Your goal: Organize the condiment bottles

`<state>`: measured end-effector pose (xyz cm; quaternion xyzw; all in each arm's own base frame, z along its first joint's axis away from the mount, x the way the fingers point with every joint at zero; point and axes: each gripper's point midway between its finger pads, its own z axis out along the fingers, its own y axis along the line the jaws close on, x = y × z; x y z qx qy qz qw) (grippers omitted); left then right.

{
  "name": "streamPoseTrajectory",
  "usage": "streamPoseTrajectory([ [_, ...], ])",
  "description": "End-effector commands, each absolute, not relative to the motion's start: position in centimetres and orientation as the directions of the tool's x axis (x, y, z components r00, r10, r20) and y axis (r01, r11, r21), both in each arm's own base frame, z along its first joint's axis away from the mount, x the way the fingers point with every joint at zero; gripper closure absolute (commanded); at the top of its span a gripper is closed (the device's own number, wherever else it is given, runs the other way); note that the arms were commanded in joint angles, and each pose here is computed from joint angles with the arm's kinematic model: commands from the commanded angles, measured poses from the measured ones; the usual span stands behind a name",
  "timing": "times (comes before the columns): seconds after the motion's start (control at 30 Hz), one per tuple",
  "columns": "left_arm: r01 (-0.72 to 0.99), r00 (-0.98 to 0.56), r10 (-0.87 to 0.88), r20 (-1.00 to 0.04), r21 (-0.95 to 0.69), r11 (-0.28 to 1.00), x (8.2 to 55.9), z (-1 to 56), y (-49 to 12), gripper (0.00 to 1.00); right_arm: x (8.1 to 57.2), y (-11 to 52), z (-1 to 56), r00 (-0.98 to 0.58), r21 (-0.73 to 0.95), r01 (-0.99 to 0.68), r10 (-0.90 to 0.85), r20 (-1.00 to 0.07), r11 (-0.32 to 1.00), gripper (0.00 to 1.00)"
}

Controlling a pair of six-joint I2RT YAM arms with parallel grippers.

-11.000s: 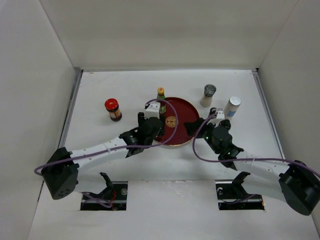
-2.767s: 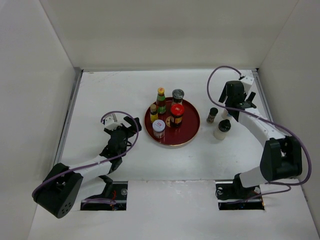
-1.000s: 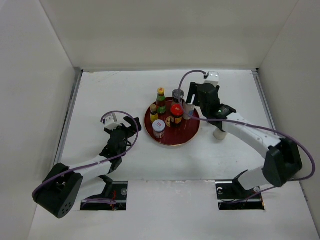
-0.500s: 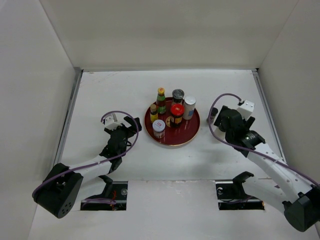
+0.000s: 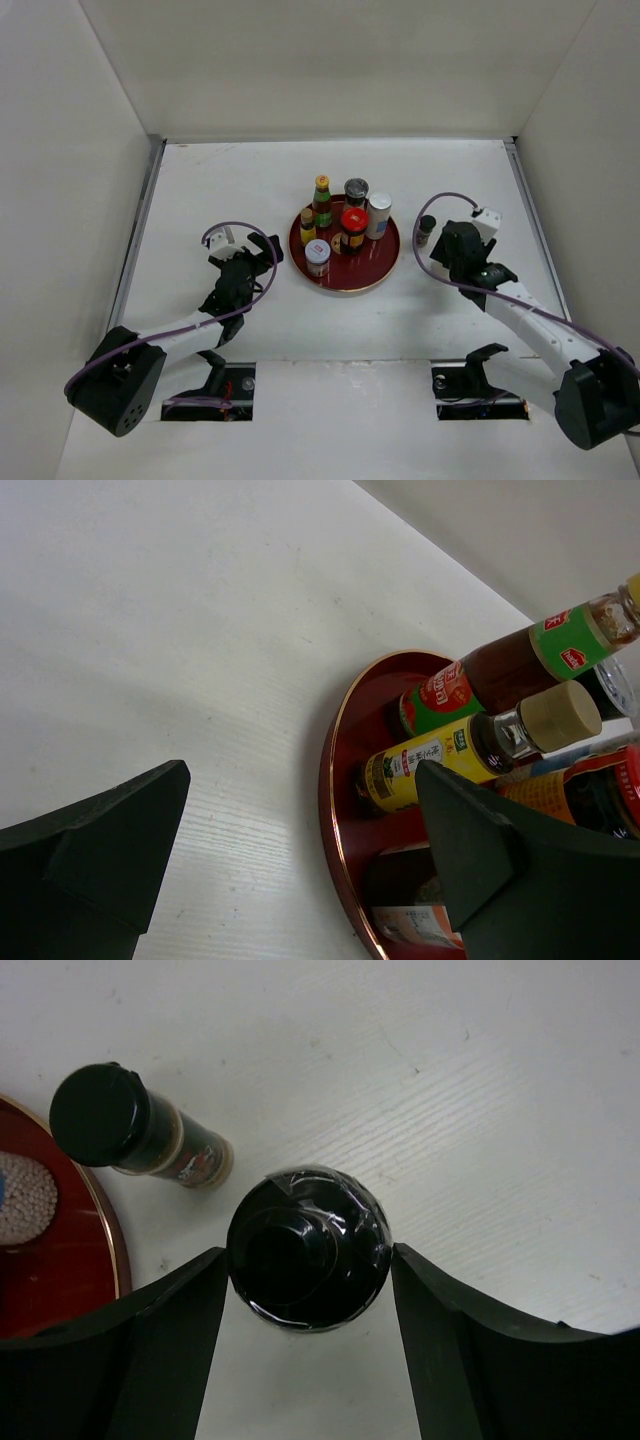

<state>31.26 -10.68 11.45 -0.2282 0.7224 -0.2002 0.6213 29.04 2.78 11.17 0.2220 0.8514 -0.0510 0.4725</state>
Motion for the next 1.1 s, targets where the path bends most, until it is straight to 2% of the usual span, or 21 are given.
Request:
streamPoseTrajectory([
  [0.0,-0.051,-0.093,-0.605,-0.790,-0.603,0.796,31.5,12.6,-10.9,0.00,31.1,3.2,13.2,-0.370,0.179,0.388,0.331,-0.868,0.904,0.30],
  [0.13,-0.050,-0.092,-0.606,-0.790,-0.604,0.795,31.5,12.6,-10.9,0.00,30.9,3.2,13.8,-0.355,0.187,0.380,0.330,-0.875,0.906,0.45],
  [0.23,-0.049,-0.091,-0.607,-0.790,-0.605,0.795,31.4,12.7,-10.8,0.00,30.4,3.6,15.8,-0.322,0.203,0.359,0.325,-0.889,0.911,0.47],
  [0.4,-0.050,-0.092,-0.606,-0.790,-0.604,0.795,31.4,12.7,-10.8,0.00,29.6,8.1,19.7,-0.329,0.261,0.232,0.328,-0.886,0.937,0.47],
  [0.67,-0.053,-0.092,-0.606,-0.790,-0.603,0.796,31.5,12.6,-10.7,0.00,30.6,20.7,21.7,-0.389,0.329,-0.026,0.294,-0.873,0.944,0.46],
  [0.93,-0.053,-0.092,-0.606,-0.790,-0.603,0.796,31.5,12.6,-10.7,0.00,30.8,27.7,18.9,-0.473,0.316,-0.133,0.220,-0.853,0.939,0.44],
  [1.07,-0.053,-0.092,-0.606,-0.790,-0.603,0.796,31.5,12.6,-10.7,0.00,30.2,29.5,17.2,-0.509,0.301,-0.163,0.181,-0.841,0.940,0.37],
])
